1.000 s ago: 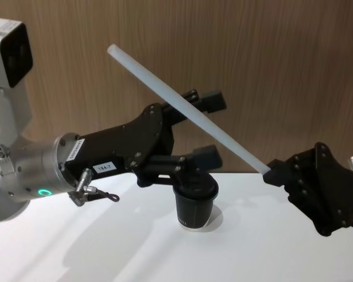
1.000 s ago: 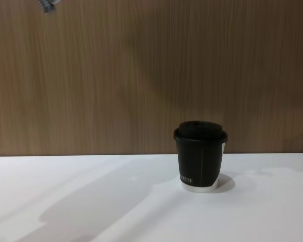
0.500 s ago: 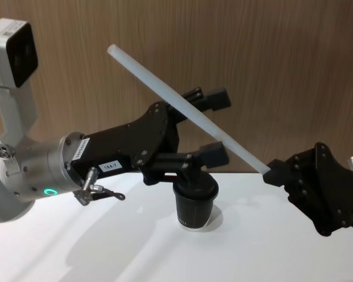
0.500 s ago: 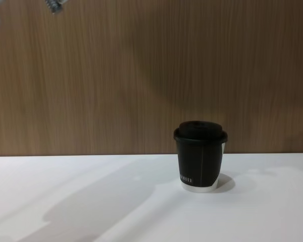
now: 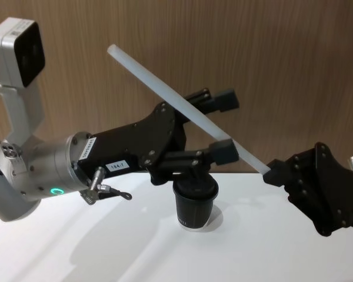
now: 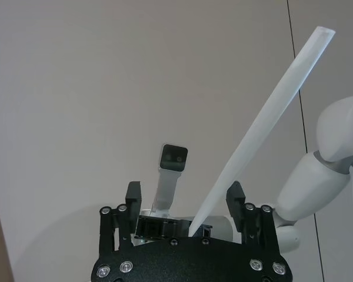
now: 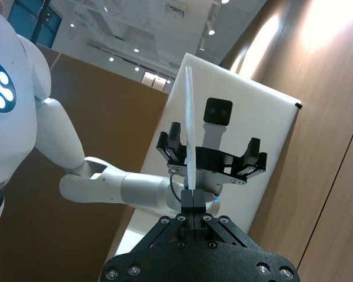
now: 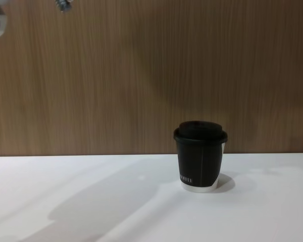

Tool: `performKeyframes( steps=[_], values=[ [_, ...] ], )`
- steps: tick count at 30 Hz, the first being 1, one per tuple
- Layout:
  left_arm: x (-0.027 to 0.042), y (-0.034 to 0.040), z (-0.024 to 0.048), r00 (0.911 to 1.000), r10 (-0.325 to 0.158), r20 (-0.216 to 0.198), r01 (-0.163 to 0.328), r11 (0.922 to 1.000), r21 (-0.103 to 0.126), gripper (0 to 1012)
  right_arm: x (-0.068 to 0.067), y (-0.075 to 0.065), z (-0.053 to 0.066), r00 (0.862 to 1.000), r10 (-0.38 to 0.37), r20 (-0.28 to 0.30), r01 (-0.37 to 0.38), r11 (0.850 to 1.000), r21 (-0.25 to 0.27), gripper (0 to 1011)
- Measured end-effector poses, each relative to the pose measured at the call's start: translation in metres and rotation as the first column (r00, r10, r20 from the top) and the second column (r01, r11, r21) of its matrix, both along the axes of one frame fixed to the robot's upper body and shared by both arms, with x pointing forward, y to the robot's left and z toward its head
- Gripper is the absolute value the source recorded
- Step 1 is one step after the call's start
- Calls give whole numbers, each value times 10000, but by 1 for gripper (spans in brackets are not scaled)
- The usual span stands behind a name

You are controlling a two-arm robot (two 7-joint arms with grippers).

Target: Pick up the straw with one hand, pass it to the other hand, and insert it into the cup.

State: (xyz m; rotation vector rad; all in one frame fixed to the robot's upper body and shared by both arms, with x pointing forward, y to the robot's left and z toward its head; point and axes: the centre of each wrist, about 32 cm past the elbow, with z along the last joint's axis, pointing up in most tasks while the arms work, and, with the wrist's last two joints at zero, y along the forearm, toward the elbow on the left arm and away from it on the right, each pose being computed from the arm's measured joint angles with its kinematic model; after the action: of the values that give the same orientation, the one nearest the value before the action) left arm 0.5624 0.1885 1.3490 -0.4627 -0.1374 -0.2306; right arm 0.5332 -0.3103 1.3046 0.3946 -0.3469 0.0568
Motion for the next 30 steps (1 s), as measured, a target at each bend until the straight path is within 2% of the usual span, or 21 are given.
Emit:
performKeyframes(
  steps=[4, 5, 6, 13, 20, 22, 27, 30],
  values=[
    [0, -10, 3, 10000, -7, 14, 7, 10000, -2, 812, 0, 0, 0, 10000, 0, -1, 0, 10000, 0, 1],
    [-1, -13, 3, 10000, -9, 16, 9, 10000, -3, 812, 0, 0, 0, 10000, 0, 0, 0, 10000, 0, 1],
    [0, -14, 4, 10000, -9, 18, 9, 10000, -3, 757, 0, 0, 0, 10000, 0, 0, 0, 10000, 1, 1],
    [-1, -22, 5, 10000, -17, 29, 17, 10000, 2, 561, 0, 0, 0, 10000, 0, 0, 0, 10000, 1, 1],
    [-1, -27, 6, 10000, -17, 38, 16, 10000, 2, 301, 0, 0, 0, 10000, 0, 0, 0, 10000, 1, 1],
    [-1, -28, 7, 10000, -16, 40, 16, 10000, 1, 268, 0, 0, 0, 10000, 0, 0, 0, 10000, 0, 1],
    [-1, -31, 7, 10000, -20, 42, 20, 10000, 0, 91, 0, 0, 0, 10000, -1, -1, 1, 10000, 0, 1],
    [-1, -32, 8, 10000, -22, 44, 22, 10000, 4, 50, 0, 0, 0, 10000, -1, -1, 1, 10000, 1, 1]
  ],
)
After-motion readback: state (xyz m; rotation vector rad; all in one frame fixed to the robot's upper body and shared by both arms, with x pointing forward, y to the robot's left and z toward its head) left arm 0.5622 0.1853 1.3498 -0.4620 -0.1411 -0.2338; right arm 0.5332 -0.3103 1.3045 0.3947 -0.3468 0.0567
